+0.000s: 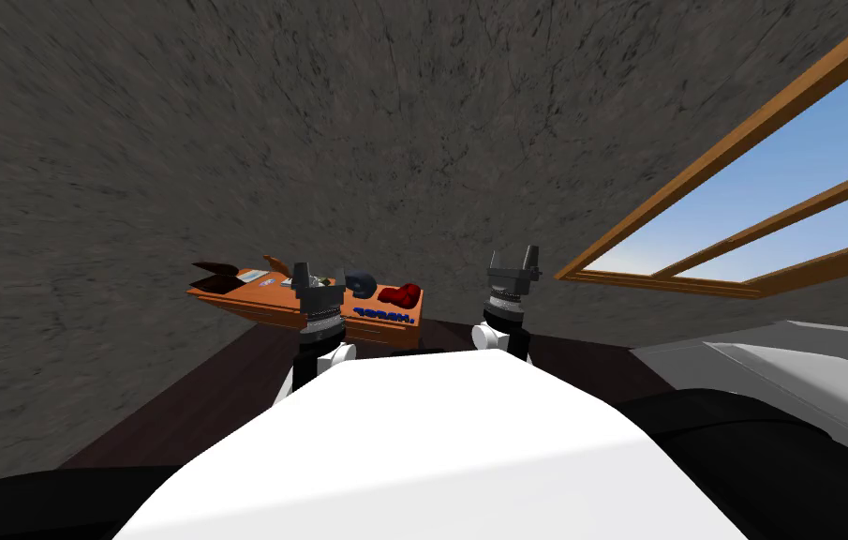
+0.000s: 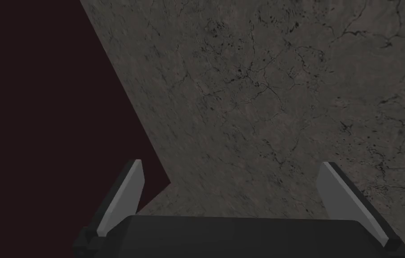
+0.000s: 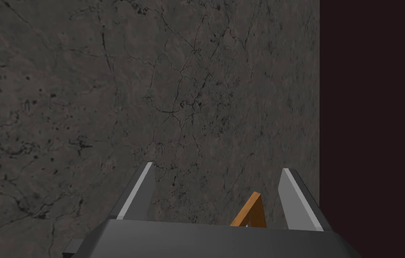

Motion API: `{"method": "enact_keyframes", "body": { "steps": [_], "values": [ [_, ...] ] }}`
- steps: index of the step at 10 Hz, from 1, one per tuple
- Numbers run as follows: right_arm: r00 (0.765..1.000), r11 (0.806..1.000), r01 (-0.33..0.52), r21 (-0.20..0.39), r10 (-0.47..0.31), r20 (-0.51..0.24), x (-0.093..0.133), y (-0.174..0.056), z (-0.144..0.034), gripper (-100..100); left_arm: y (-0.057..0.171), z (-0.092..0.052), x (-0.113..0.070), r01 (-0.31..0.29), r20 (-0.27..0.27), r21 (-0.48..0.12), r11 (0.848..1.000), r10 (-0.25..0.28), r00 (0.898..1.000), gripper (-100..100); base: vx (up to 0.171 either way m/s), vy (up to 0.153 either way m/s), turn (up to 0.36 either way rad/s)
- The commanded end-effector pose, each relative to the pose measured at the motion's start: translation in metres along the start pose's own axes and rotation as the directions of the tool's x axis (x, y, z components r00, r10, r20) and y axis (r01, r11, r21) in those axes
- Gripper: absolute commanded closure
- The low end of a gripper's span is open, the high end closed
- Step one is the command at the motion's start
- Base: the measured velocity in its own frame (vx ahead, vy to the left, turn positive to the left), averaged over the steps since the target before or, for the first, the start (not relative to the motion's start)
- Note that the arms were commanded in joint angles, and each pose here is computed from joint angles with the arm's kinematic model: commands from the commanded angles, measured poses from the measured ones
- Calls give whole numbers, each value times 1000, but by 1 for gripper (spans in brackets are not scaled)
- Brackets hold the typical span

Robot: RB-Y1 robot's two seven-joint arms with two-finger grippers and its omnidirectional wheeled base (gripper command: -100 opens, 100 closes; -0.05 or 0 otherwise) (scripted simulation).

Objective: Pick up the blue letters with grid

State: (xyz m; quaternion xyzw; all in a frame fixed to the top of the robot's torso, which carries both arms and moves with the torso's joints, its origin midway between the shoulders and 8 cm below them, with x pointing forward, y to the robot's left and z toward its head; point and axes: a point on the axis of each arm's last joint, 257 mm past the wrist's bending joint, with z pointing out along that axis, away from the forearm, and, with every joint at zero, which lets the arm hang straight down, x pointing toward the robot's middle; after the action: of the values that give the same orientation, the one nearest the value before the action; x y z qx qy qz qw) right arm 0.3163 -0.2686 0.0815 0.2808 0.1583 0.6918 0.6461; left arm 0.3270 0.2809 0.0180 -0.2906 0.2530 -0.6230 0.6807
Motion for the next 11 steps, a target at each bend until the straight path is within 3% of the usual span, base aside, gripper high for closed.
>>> {"method": "enact_keyframes", "body": {
  "steps": [1,4,6,7,8,9,11],
  "values": [
    [1000,1000,0,0,0,0,0,0,0,0,17,-3,-4,-9,-6,-52,999,9,1000,-100,-7,-33,-58],
    [1000,1000,0,0,0,0,0,0,0,0,54,-11,-16,-29,-13,-171,985,27,1000,-100,-17,-84,-72],
    [1000,1000,0,0,0,0,0,0,0,0,83,-20,-29,-47,-18,-260,964,44,999,-100,-23,-106,-88],
    [1000,1000,0,0,0,0,0,0,0,0,87,-21,-29,-47,-17,-276,960,44,999,-100,-25,-72,-40],
    [1000,1000,0,0,0,0,0,0,0,0,106,-28,-37,-57,-19,-334,941,54,998,-100,-27,-62,-86],
    [1000,1000,0,0,0,0,0,0,0,0,106,-28,-37,-57,-19,-334,941,54,998,-100,-17,-48,-35],
    [1000,1000,0,0,0,0,0,0,0,0,142,-44,-56,-79,-23,-445,892,76,997,-100,-24,-87,-135]
  ]
}}
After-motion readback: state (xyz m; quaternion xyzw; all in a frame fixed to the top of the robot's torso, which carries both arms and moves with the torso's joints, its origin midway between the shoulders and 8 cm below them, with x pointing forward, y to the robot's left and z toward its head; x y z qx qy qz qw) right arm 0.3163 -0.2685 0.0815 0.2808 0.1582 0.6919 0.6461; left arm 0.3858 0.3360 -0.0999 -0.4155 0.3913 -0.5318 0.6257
